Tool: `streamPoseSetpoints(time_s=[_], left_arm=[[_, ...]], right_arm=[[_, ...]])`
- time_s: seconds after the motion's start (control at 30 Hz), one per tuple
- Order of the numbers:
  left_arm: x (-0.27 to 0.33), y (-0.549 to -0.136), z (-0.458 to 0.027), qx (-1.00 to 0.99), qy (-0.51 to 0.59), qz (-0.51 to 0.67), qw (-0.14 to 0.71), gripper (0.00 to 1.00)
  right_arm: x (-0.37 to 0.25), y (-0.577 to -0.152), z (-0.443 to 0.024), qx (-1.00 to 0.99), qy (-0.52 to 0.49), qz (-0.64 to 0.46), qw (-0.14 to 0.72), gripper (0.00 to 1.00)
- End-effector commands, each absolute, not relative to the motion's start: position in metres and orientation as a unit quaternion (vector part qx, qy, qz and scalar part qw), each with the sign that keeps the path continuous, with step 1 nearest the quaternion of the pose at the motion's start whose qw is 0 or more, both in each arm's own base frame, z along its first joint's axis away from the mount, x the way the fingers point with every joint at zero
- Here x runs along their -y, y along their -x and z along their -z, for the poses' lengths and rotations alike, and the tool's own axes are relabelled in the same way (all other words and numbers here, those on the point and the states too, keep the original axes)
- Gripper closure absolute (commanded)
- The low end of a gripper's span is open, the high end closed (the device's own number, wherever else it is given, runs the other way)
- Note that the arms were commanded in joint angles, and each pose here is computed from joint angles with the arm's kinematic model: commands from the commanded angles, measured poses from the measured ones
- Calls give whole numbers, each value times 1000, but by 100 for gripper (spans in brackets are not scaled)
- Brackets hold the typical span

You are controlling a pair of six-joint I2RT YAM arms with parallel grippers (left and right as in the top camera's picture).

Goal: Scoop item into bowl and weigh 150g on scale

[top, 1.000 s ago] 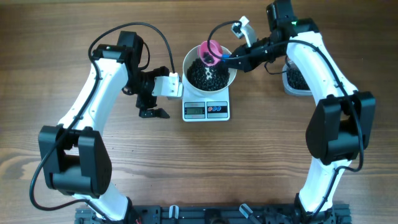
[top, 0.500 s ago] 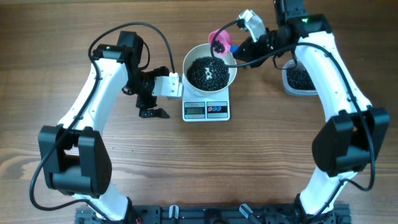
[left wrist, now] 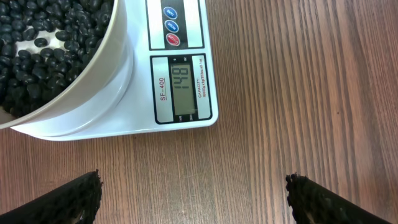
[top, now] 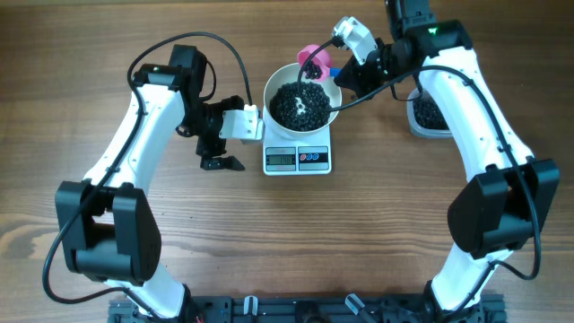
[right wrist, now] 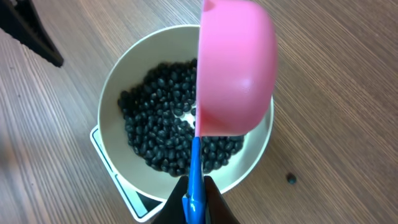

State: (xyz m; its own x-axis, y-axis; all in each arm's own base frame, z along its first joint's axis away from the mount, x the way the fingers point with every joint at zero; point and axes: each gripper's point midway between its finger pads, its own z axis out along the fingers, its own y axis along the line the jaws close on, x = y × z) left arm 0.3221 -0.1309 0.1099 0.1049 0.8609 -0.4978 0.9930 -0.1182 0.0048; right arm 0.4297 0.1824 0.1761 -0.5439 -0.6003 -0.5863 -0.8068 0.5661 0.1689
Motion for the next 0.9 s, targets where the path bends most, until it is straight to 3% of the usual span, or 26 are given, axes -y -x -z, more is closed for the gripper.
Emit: streamPoseSetpoints(time_s=[0.0,0.07,0.17,0.87], left_arm=[[132,-320,-108,-641,-723,194,170,0],[132,-320,-108,-641,-723,194,170,0],[132,-320,-108,-641,-722,194,170,0],[132,-320,-108,-641,-722,194,170,0]], right_arm=[[-197,-425,-190,-827,446,-225,258,96],[-182,-433,-182,-862,406,-180,245,96],[-191,-429,-185,-841,437,-196,252,96],[-202,-439,-197,-839,409,-227,279,96]])
